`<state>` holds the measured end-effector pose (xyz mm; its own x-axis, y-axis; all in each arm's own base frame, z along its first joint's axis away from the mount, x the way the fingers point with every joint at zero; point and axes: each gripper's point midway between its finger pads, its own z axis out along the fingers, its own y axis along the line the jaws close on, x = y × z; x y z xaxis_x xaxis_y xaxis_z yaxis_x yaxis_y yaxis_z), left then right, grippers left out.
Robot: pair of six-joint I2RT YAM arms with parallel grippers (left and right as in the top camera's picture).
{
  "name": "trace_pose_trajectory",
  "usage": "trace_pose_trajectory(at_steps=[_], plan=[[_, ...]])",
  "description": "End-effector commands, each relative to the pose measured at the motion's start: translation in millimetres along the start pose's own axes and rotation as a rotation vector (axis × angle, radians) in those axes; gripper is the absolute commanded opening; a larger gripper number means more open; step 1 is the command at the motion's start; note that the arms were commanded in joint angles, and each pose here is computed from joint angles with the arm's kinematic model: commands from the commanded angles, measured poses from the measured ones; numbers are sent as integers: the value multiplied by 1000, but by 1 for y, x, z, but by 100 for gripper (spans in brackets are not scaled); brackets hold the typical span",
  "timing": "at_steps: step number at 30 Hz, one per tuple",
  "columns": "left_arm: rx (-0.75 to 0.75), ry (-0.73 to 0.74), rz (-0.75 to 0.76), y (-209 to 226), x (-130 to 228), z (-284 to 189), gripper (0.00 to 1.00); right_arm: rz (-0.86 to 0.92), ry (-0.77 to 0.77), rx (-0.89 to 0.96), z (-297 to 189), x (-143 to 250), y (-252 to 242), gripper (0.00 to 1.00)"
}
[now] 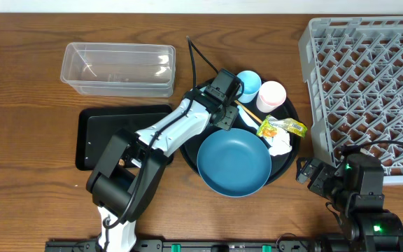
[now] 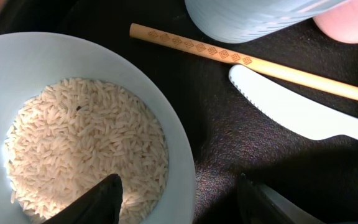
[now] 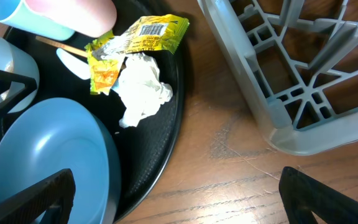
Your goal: Sort waste into correct bins and load items into the dishwasher rack
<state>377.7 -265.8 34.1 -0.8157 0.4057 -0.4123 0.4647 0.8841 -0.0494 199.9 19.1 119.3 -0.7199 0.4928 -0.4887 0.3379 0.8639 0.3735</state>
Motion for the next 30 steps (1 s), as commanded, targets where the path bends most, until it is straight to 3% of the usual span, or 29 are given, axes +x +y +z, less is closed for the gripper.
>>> trace_pose_trajectory(at_steps=[1,8,12,19,30], plan=[[-16,16,-1,5,5,3,60,-11,-22,4,-4,-6,0,99],[-16,12,-1,5,4,3,38,-11,-23,4,-4,-6,0,99],[-16,12,-1,5,4,3,34,-11,-22,4,-4,-6,0,99],[-16,12,-1,5,4,3,10,-11,-23,4,-4,-6,0,99],[-12,-10,-17,4,-2,-11,6,-11,-23,4,-4,-6,1,99]])
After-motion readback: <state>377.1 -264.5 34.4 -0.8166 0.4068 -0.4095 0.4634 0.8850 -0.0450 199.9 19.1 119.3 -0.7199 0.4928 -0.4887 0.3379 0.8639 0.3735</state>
